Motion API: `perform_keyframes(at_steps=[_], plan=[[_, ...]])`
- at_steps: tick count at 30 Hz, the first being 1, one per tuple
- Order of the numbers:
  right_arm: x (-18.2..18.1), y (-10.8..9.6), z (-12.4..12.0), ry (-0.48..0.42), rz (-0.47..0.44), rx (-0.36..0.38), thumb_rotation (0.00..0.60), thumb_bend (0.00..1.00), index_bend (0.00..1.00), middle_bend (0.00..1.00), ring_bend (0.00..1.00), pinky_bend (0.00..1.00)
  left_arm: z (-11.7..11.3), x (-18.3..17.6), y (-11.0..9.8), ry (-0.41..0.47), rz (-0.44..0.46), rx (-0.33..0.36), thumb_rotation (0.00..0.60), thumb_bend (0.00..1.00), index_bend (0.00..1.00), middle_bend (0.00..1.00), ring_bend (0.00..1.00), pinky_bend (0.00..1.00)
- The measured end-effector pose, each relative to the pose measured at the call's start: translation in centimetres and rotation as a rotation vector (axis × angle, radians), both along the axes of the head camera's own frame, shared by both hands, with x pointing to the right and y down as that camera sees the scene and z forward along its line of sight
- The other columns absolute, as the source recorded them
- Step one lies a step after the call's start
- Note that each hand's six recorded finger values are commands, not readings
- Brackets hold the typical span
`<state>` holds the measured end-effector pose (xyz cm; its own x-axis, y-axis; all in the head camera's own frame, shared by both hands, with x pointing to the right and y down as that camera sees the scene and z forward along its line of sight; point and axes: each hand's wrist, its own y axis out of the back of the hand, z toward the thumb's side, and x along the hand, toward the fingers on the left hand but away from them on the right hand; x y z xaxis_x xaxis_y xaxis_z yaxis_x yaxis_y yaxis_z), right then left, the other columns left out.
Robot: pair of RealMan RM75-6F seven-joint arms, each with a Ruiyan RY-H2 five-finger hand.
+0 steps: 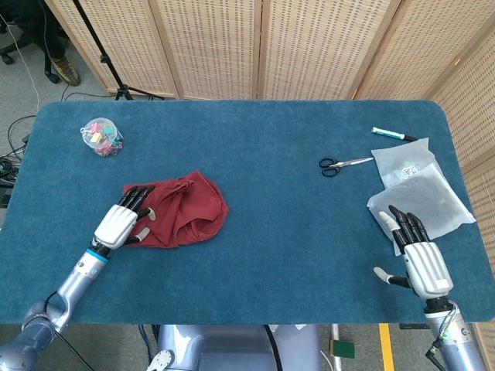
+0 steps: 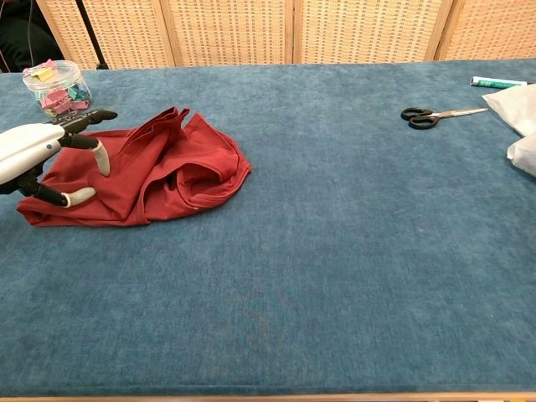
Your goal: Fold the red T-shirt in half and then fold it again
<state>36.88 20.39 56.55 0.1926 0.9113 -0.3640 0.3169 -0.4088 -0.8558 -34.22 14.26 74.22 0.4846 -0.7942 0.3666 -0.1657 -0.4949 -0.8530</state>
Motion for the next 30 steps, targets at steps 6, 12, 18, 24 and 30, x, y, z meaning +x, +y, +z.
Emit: perform_keyframes(at_steps=[6,12,18,24,30], plan=[[0.0,0.0,0.0,-0.003,0.000,0.000,0.600,0.00,0.00,0.00,0.00,0.04,0.2,0.1,-0.2,-0.005,-0.006,0.003,0.600,0.40,0.56,0.00,0.00,0.00],[0.0,0.0,0.0,-0.003,0.000,-0.001,0.600,0.00,0.00,0.00,0.00,0.04,0.1,0.1,-0.5,0.002,-0.023,0.009,0.600,0.43,0.62,0.00,0.00,0.00],[0.0,0.0,0.0,-0.003,0.000,-0.001,0.600,0.00,0.00,0.00,0.00,0.04,-0.2,0.2,-0.8,0.019,-0.029,0.020,0.600,0.43,0.66,0.00,0.00,0.00],[0.0,0.0,0.0,-0.003,-0.001,-0.001,0.600,0.00,0.00,0.00,0.00,0.04,-1.1,0.9,-1.2,0.053,-0.013,0.056,0.600,0.43,0.69,0.00,0.00,0.00],[0.0,0.0,-0.1,-0.003,0.001,0.001,0.600,0.00,0.00,0.00,0.00,0.04,-2.6,2.5,-1.8,0.079,0.054,0.133,0.600,0.43,0.70,0.00,0.00,0.00]])
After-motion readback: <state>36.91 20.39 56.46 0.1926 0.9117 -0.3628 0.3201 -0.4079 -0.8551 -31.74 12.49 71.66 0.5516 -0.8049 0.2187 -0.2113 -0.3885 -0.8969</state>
